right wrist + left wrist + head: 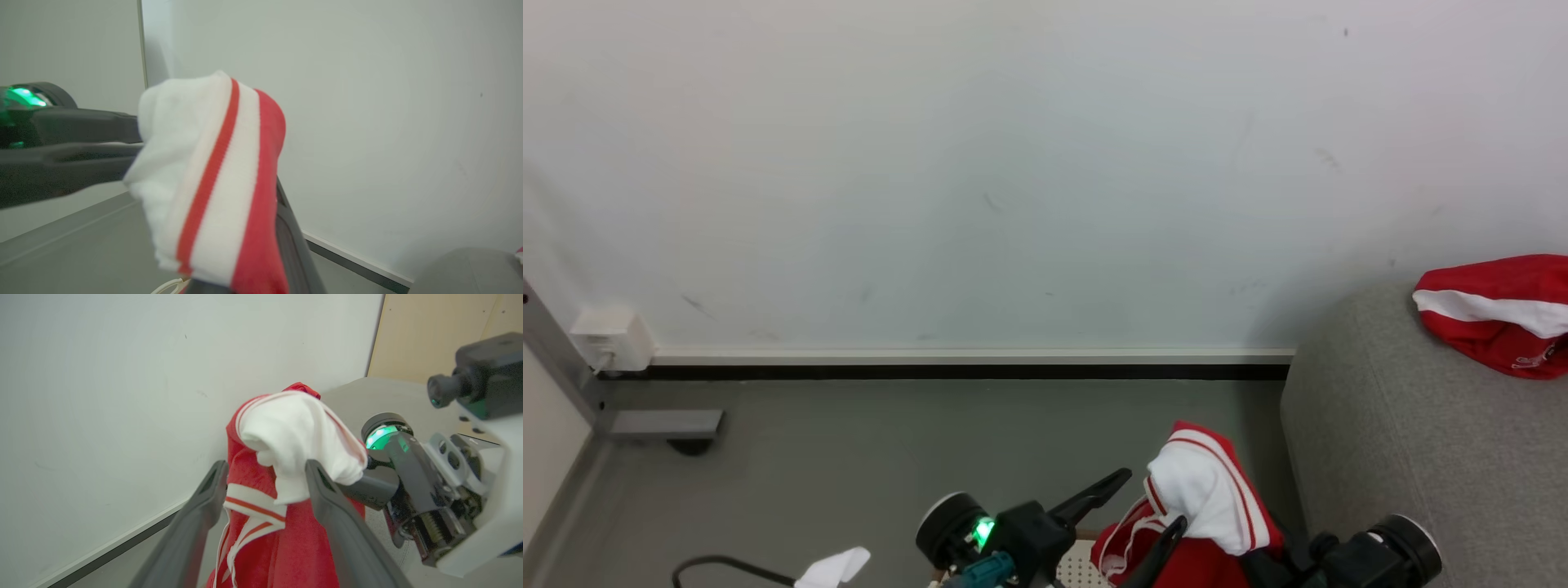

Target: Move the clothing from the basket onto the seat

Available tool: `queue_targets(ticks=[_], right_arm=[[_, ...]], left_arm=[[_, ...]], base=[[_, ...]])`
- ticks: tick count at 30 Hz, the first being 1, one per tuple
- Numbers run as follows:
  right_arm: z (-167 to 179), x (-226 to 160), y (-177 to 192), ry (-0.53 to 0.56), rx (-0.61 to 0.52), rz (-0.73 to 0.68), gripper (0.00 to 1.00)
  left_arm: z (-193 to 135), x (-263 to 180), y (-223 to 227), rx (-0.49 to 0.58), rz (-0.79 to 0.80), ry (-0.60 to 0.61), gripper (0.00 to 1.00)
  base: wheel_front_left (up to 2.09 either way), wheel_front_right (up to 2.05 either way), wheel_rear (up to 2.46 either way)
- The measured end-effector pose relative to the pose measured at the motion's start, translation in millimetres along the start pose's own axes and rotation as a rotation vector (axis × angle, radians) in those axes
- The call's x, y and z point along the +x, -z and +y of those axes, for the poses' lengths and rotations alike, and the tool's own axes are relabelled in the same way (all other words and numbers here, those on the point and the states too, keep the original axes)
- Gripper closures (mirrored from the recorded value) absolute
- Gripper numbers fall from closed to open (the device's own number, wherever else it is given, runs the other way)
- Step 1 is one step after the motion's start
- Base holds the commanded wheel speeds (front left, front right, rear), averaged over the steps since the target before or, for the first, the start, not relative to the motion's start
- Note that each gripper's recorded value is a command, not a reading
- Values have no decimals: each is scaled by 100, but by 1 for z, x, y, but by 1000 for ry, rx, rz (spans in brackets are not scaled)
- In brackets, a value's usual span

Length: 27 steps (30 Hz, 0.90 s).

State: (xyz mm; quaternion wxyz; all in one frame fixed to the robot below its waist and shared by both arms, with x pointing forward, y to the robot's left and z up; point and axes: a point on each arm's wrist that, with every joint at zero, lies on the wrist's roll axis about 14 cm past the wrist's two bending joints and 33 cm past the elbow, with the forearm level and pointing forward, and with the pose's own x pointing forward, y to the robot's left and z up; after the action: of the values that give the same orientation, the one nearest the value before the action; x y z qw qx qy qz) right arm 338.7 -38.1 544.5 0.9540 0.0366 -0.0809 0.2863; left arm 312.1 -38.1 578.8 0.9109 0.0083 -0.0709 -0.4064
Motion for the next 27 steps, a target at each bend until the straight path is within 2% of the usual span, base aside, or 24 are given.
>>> queue_targets(ticks=[12, 22, 27], right_arm=[[-70, -43, -19, 237, -55, -31, 100], [-115, -94, -40, 428, -121, -42, 100], [-128, -113, -50, 490, -152, -44, 100]], left_arm=[[-24, 16, 32, -37, 40, 97, 0], [-73, 35, 36, -101, 21, 258, 0], [-88, 40, 39, -118, 25, 307, 0]], base=[[0, 0, 0], [0, 0, 0], [0, 0, 0]])
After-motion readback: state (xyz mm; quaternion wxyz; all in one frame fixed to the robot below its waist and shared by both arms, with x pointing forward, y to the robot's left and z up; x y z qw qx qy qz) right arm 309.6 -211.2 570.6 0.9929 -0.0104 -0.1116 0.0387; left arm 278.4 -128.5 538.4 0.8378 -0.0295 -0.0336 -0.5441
